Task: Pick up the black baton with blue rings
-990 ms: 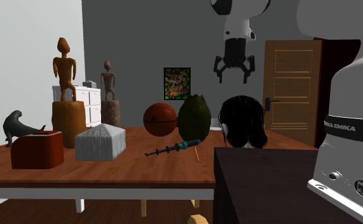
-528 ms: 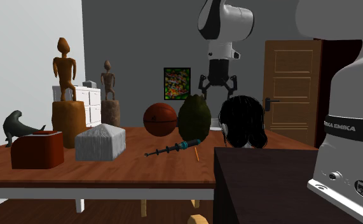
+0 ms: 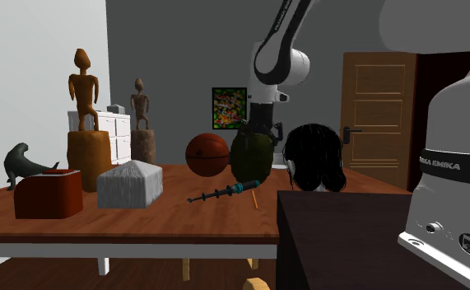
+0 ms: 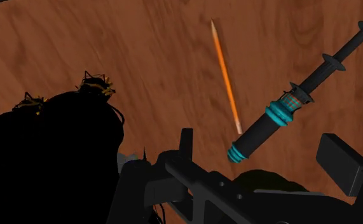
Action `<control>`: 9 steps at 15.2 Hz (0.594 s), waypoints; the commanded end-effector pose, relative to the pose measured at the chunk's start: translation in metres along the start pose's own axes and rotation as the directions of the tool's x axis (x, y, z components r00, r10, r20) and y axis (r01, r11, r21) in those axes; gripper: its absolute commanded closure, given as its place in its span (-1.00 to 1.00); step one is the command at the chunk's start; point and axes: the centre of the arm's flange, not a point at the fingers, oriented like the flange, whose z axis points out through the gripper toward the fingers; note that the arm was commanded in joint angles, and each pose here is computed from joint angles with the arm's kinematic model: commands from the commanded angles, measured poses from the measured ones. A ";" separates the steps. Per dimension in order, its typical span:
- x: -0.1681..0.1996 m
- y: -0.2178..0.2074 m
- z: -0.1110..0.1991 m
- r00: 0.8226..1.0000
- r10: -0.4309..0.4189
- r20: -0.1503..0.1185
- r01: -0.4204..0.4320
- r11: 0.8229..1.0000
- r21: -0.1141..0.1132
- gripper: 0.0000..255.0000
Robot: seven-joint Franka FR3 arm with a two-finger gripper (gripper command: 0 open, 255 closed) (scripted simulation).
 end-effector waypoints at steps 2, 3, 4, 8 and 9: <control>-0.001 -0.024 0.033 0.999 0.034 -0.014 -0.034 0.999 0.011 -1.00; -0.001 -0.032 0.043 0.999 0.045 -0.016 -0.045 0.999 0.014 -1.00; -0.001 -0.040 0.054 0.998 0.057 -0.019 -0.057 0.998 0.017 -1.00; 0.002 -0.072 0.094 0.994 0.103 -0.031 -0.102 0.994 0.029 -1.00; 0.003 -0.080 0.104 0.993 0.115 -0.034 -0.114 0.993 0.032 -1.00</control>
